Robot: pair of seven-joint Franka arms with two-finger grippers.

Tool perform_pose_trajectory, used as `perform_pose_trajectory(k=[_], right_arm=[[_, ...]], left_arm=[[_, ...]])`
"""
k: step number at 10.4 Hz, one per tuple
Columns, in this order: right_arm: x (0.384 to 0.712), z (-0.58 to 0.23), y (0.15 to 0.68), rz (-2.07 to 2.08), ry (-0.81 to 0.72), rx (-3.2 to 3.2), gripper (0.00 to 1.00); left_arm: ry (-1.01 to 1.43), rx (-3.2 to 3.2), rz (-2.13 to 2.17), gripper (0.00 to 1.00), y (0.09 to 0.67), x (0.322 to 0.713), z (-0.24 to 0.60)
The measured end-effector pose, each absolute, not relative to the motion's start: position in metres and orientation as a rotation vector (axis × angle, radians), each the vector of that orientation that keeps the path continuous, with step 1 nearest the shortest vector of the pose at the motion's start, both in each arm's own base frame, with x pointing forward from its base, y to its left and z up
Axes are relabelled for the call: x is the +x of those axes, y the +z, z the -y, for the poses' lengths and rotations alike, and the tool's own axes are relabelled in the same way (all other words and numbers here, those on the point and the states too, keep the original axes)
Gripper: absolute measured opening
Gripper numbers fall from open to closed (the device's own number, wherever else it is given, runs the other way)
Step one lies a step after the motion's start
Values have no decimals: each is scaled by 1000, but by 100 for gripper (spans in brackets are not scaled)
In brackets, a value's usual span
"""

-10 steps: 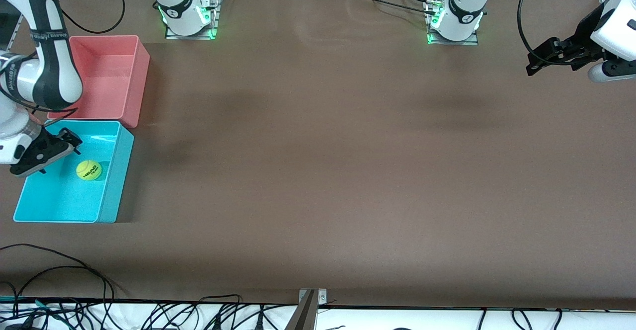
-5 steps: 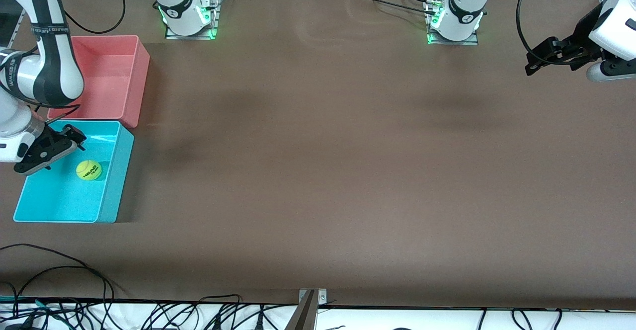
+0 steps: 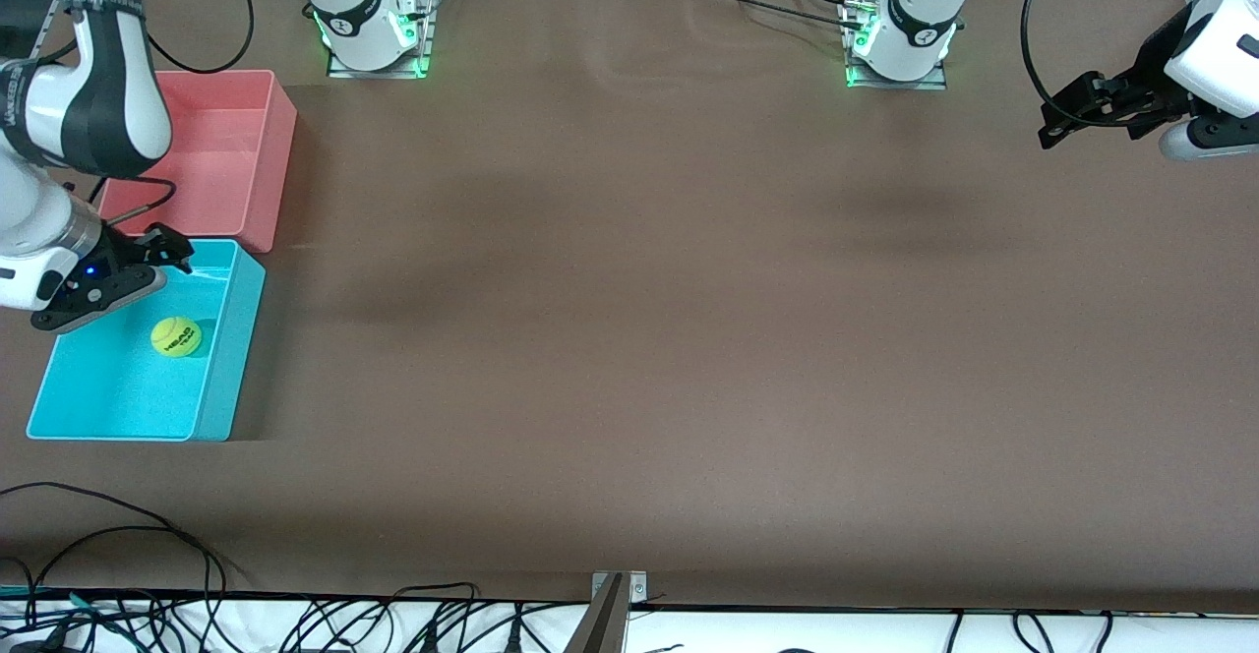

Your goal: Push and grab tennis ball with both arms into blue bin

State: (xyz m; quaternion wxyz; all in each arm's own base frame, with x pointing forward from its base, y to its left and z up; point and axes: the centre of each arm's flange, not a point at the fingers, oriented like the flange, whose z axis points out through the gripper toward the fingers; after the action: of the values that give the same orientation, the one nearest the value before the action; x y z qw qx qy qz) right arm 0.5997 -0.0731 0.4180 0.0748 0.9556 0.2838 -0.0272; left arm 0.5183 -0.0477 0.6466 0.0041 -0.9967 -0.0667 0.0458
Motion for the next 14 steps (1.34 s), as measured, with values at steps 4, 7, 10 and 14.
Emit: perform_pose_trajectory(k=[4,7,10,14], right_arm=[[602,29,466,-667,-111,2938,100],[600,23,503,-495,-93,3000,100],[591,22,535,-362,-92,3037,100],[590,22,555,-248,-77,3077,100]], left_arm=[[142,-3123,206,100,647,518,49],[143,-3123,203,100,647,518,50],[151,-3124,199,100,643,522,51],[139,-3127,199,100,646,526,51]])
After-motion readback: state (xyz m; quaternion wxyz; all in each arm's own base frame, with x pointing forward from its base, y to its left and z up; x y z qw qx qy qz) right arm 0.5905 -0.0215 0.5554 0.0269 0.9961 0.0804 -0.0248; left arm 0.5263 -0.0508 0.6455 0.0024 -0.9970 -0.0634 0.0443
